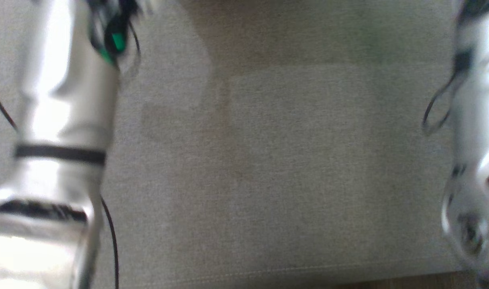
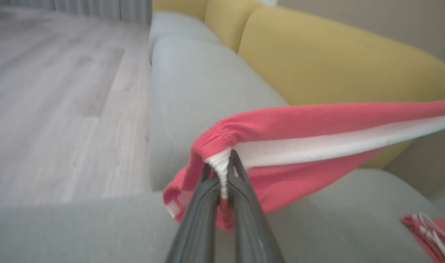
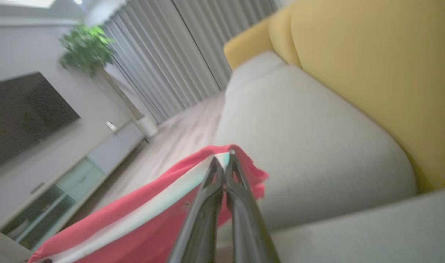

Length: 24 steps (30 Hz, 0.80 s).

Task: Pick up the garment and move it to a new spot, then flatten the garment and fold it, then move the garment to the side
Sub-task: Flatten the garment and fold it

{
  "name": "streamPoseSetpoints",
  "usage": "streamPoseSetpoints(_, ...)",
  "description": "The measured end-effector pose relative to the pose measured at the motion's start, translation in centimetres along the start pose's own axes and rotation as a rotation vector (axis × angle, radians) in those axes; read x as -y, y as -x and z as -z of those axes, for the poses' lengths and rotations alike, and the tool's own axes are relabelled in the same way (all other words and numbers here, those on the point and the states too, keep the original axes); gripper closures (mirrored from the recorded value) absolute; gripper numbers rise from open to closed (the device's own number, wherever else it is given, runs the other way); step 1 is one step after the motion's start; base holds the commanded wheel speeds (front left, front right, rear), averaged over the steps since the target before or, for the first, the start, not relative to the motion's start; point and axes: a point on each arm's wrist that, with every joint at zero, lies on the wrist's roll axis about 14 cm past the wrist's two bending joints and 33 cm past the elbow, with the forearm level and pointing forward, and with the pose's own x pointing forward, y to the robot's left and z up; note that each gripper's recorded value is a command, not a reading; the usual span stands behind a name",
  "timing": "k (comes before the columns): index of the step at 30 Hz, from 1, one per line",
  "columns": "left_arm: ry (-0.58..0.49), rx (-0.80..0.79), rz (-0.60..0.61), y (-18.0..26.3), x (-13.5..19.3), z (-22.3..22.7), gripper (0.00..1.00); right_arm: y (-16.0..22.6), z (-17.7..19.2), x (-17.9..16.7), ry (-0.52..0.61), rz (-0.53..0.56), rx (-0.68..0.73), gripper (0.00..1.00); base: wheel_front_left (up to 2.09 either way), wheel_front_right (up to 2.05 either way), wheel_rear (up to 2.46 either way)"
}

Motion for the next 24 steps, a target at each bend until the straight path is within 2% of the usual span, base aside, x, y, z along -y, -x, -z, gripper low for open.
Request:
streamPoseSetpoints(5,0.095,-0.202,0.053,3.2,2.0,10.3,1.00,5.7,11.0,4.6,0.009,0.096,-0.275,1.00,0.00,0.00,0.00)
streamPoseSetpoints(9,0.148,-0.281,0.109,7.0,4.4,14.9,1.00,11.3,16.3,6.2,0.017,0.107,-0.456,1.00,0.00,0.00,0.00)
streamPoseSetpoints(13,0.200,-0.335,0.127,11.6,5.6,17.9,1.00,16.6,18.0,7.0,0.007,0.100,-0.555,1.00,0.00,0.00,0.00)
streamPoseSetpoints(18,0.260,-0.374,0.062,17.6,4.4,19.5,1.00,22.2,18.2,5.8,0.046,0.062,-0.639,1.00,0.00,0.00,0.00)
streamPoseSetpoints(20,0.304,-0.405,0.040,20.7,4.8,20.3,1.00,24.6,17.7,5.9,0.049,0.073,-0.658,1.00,0.00,0.00,0.00)
streamPoseSetpoints(21,0.353,-0.438,0.017,23.8,5.5,21.0,1.00,27.2,17.4,6.2,0.047,0.096,-0.688,1.00,0.00,0.00,0.00)
streamPoseSetpoints(24,0.427,-0.467,-0.019,28.0,6.4,21.2,1.00,31.1,17.2,6.1,0.034,0.124,-0.734,1.00,0.00,0.00,0.00)
